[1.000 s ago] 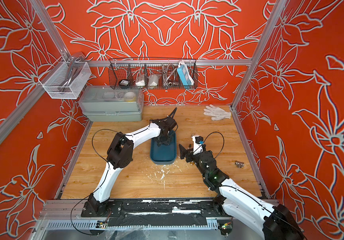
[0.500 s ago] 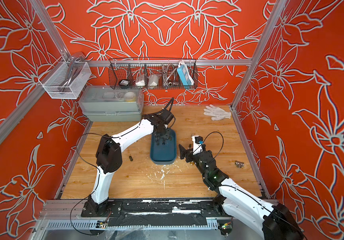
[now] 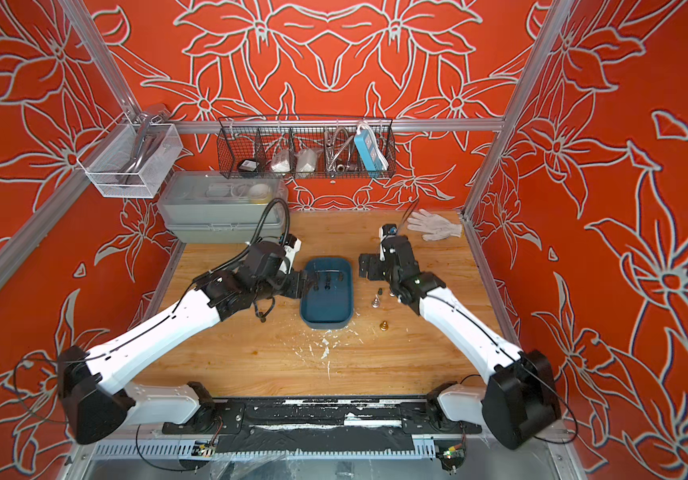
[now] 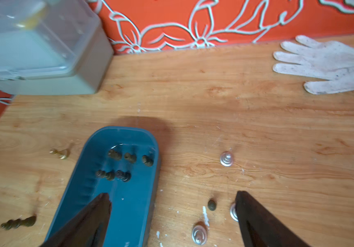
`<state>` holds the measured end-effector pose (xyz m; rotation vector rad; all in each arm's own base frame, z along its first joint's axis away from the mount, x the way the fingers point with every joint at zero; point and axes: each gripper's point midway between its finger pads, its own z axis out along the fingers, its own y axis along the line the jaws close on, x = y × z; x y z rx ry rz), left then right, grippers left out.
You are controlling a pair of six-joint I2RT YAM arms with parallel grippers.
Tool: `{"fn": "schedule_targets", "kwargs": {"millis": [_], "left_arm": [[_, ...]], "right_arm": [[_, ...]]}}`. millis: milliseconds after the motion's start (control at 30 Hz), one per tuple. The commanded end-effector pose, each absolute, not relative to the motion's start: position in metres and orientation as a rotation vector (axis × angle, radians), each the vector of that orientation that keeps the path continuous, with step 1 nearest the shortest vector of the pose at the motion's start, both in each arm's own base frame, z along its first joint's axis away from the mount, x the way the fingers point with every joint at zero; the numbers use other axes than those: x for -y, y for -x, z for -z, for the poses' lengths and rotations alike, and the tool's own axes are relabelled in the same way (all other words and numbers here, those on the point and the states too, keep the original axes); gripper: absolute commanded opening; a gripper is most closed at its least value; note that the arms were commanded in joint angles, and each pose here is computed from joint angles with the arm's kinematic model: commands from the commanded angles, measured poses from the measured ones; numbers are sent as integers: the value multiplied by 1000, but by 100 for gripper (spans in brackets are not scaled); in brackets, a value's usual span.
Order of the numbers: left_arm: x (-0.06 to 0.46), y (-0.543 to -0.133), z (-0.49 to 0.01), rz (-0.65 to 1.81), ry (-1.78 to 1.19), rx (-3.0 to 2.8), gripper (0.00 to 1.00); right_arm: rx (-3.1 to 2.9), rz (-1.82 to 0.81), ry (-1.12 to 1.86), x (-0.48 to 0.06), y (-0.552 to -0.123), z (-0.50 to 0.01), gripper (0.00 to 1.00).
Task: Put the chess pieces into the storage box
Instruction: Pick up the chess piece at the center of the board.
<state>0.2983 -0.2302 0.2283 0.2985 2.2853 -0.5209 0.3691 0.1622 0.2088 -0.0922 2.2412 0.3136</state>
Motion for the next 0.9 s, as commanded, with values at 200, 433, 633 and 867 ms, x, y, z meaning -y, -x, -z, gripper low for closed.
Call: {"fn": "schedule_targets", "kwargs": {"millis": [200,433,633,867], "left_arm": [[242,-250,-191,760,-491,-2200,71],[255,-234,-179,830,-607,-2200,72],[259,-236,-179,835,-614,-2201,73],[258,-238,-173,818,-606,-2224,73]], "right_arm": [[-2722,-3,51,-118,-366,-133,74],[-2841,31,122,-127,-379,-103,48],[-2909,53,130,-129,-379,-80,42],[-2948,33,143,-134,-379,-61,36]]}}
